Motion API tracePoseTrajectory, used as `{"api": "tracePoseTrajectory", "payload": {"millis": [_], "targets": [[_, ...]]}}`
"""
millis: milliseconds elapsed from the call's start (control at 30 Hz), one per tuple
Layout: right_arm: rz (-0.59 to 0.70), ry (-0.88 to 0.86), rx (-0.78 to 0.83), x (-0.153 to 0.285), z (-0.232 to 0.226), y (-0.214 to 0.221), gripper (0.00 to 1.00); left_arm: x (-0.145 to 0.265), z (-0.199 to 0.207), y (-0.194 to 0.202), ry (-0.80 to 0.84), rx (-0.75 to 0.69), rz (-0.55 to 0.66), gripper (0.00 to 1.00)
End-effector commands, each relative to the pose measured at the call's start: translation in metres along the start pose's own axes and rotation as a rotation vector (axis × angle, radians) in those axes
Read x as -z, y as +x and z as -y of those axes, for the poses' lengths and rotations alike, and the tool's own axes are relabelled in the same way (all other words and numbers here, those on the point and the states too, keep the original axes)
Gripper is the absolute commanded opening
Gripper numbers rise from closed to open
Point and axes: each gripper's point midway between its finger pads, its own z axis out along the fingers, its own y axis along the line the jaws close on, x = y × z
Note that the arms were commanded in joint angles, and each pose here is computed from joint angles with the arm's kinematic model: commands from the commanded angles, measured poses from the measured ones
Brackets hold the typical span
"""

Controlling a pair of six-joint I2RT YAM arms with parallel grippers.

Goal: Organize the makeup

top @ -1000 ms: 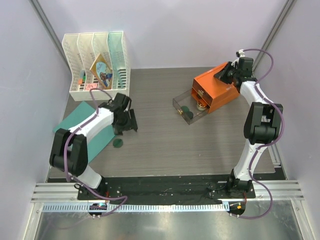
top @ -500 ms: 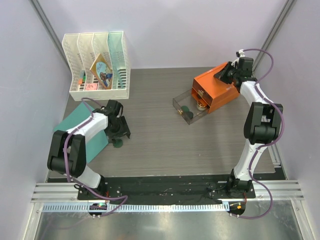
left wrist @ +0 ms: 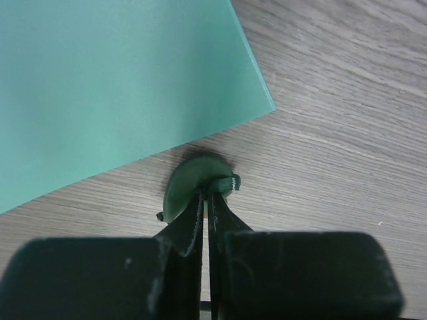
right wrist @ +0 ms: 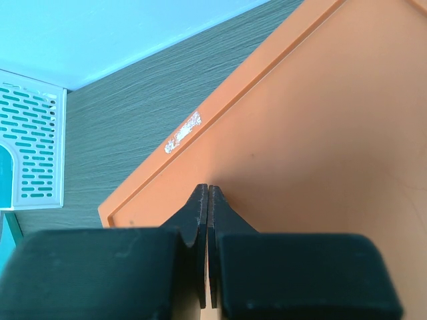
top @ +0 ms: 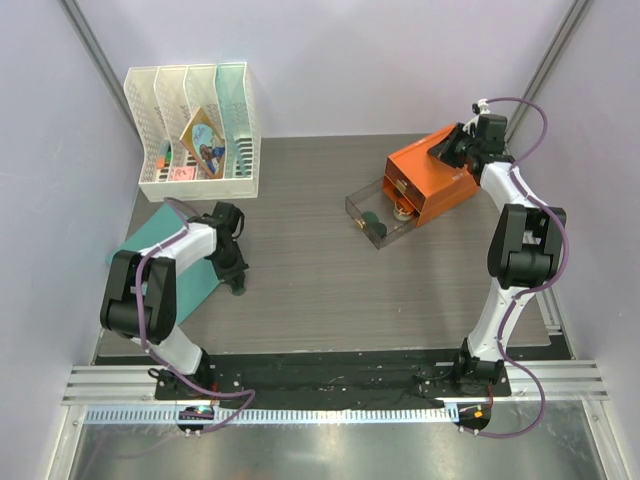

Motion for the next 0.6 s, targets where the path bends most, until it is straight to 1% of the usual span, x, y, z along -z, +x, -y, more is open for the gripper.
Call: {"api": "tracePoseTrajectory", "payload": {"millis": [0, 67, 167, 267, 333, 367, 433, 467, 533, 567], "targets": [[-0.671, 0.432, -0.17, 0.028, 0.123, 0.223, 0.01, 0.009, 0.031, -0.014, 0.117, -0.018, 0.031, 0.0], [-0.668, 0.43, -0.17, 0.027, 0.122, 0.222, 0.01, 0.021, 0.04, -0.022, 0.141, -0.039, 0.062, 0.0], [-0.669, 0.43, -0.17, 0.027, 0.122, 0.222, 0.01, 0.045, 0.065, -0.034, 0.189, -0.087, 0.119, 0.0], [-0.67, 0.43, -0.169, 0.027, 0.123, 0.223, 0.01, 0.077, 0.102, -0.049, 0.258, -0.147, 0.197, 0.0], [-0.67, 0.43, -0.169, 0.027, 0.123, 0.223, 0.01, 0.087, 0.123, -0.048, 0.294, -0.184, 0.218, 0.0], [-0.669, 0.43, -0.17, 0.027, 0.123, 0.222, 0.01, 0.096, 0.138, -0.054, 0.322, -0.198, 0.236, 0.0], [-0.669, 0.429, -0.168, 0.027, 0.122, 0.222, 0.01, 0.099, 0.158, -0.053, 0.351, -0.222, 0.226, 0.0], [-0.669, 0.429, -0.167, 0.027, 0.122, 0.222, 0.01, 0.101, 0.178, -0.052, 0.376, -0.255, 0.224, 0.0], [-0.672, 0.428, -0.168, 0.027, 0.123, 0.223, 0.01, 0.105, 0.201, -0.049, 0.412, -0.292, 0.222, 0.0], [-0.669, 0.429, -0.167, 0.027, 0.122, 0.222, 0.01, 0.106, 0.224, -0.05, 0.443, -0.315, 0.225, 0.0]]}}
